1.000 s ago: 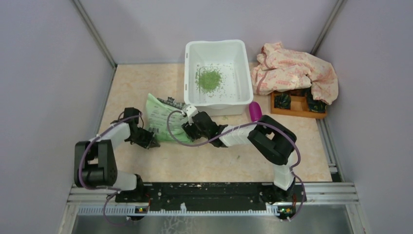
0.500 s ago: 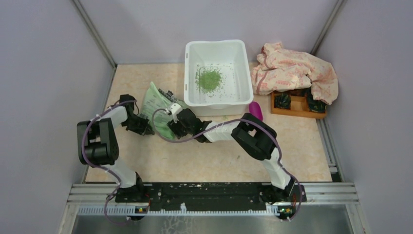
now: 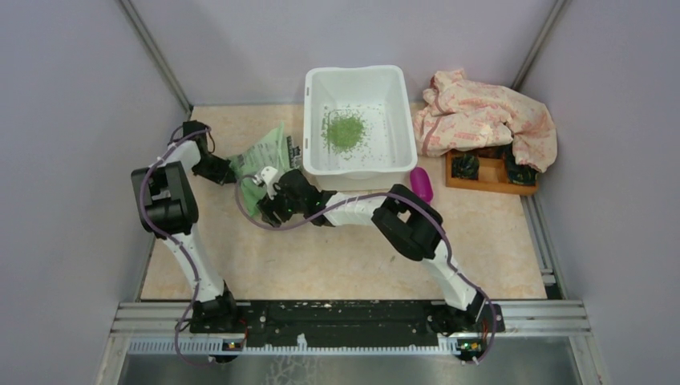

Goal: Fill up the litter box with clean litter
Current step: Move the cat litter bag to the center of the board, then move the litter box to the center of the board.

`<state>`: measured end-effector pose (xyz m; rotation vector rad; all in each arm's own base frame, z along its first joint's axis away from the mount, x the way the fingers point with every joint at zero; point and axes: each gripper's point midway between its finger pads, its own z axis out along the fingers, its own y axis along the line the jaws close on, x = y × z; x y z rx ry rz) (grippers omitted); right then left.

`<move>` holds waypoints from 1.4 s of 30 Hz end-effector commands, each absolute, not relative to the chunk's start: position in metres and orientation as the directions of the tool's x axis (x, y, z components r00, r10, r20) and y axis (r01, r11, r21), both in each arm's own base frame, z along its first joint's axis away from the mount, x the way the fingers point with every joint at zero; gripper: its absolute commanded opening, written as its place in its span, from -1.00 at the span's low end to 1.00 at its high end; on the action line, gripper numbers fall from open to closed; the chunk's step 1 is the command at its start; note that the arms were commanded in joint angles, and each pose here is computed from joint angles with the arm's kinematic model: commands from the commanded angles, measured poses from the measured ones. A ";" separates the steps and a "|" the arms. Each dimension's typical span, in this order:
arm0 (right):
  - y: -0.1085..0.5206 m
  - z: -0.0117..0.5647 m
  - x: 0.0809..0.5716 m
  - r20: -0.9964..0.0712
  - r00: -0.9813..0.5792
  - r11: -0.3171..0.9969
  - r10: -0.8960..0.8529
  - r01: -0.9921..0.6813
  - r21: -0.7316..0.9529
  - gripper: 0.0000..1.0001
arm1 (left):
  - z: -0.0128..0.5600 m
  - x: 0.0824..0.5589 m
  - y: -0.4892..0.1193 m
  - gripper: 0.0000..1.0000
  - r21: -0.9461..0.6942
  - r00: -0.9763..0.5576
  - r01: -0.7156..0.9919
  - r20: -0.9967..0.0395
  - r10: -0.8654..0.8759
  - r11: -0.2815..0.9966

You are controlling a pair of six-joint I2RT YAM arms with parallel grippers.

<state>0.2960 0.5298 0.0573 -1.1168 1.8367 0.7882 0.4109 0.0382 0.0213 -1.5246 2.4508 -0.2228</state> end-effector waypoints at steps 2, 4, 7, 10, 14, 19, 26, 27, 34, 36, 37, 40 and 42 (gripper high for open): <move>0.519 0.145 0.304 -0.942 -0.194 0.373 -0.272 -0.924 0.083 0.29 | 0.031 0.477 0.025 -1.00 -0.443 -0.518 -0.728 -0.144 -0.843 0.523; 0.492 0.176 0.305 -0.954 -0.180 0.403 -0.238 -0.912 0.071 0.30 | 0.041 0.476 0.022 -1.00 -0.455 -0.528 -0.715 -0.146 -0.836 0.531; 0.448 0.234 0.313 -0.972 -0.149 0.482 -0.182 -0.875 0.044 0.31 | 0.067 0.462 0.021 -1.00 -0.496 -0.515 -0.681 -0.200 -0.834 0.539; 0.403 0.276 0.317 -0.979 -0.145 0.548 -0.142 -0.836 0.044 0.34 | 0.098 0.444 0.016 -0.88 -0.551 -0.508 -0.629 -0.243 -0.826 0.549; 0.334 0.313 0.329 -0.980 -0.151 0.692 -0.130 -0.722 0.019 0.47 | 0.137 0.426 0.003 -0.68 -0.627 -0.536 -0.514 -0.299 -0.790 0.586; 0.237 0.296 0.384 -0.951 -0.296 0.873 -0.090 -0.483 0.068 0.57 | 0.167 0.400 -0.009 -0.15 -0.654 -0.563 -0.437 -0.337 -0.755 0.618; 0.151 0.241 0.445 -0.916 -0.399 0.958 0.035 -0.246 0.144 0.50 | 0.213 0.354 -0.038 -0.03 -0.741 -0.576 -0.247 -0.405 -0.710 0.624; 0.143 0.234 0.453 -0.912 -0.406 0.960 0.059 -0.226 0.162 0.49 | 0.217 0.348 -0.040 -0.02 -0.745 -0.575 -0.232 -0.414 -0.706 0.626; 0.127 0.199 0.497 -0.870 -0.483 0.965 0.100 -0.165 0.202 0.47 | 0.221 0.320 -0.044 0.02 -0.722 -0.590 -0.199 -0.451 -0.669 0.663; 0.133 0.183 0.506 -0.847 -0.524 0.961 0.093 -0.174 0.214 0.46 | 0.218 0.317 -0.046 0.02 -0.724 -0.600 -0.199 -0.443 -0.666 0.661; 0.137 0.175 0.509 -0.835 -0.542 0.957 0.093 -0.182 0.225 0.41 | 0.215 0.316 -0.048 0.02 -0.726 -0.606 -0.198 -0.437 -0.665 0.658; 0.155 0.159 0.514 -0.813 -0.576 0.930 0.088 -0.245 0.274 0.06 | 0.209 0.315 -0.049 0.02 -0.730 -0.617 -0.200 -0.424 -0.663 0.654; 0.167 0.155 0.515 -0.811 -0.580 0.913 0.077 -0.286 0.291 -0.15 | 0.207 0.314 -0.050 0.02 -0.732 -0.620 -0.197 -0.422 -0.661 0.652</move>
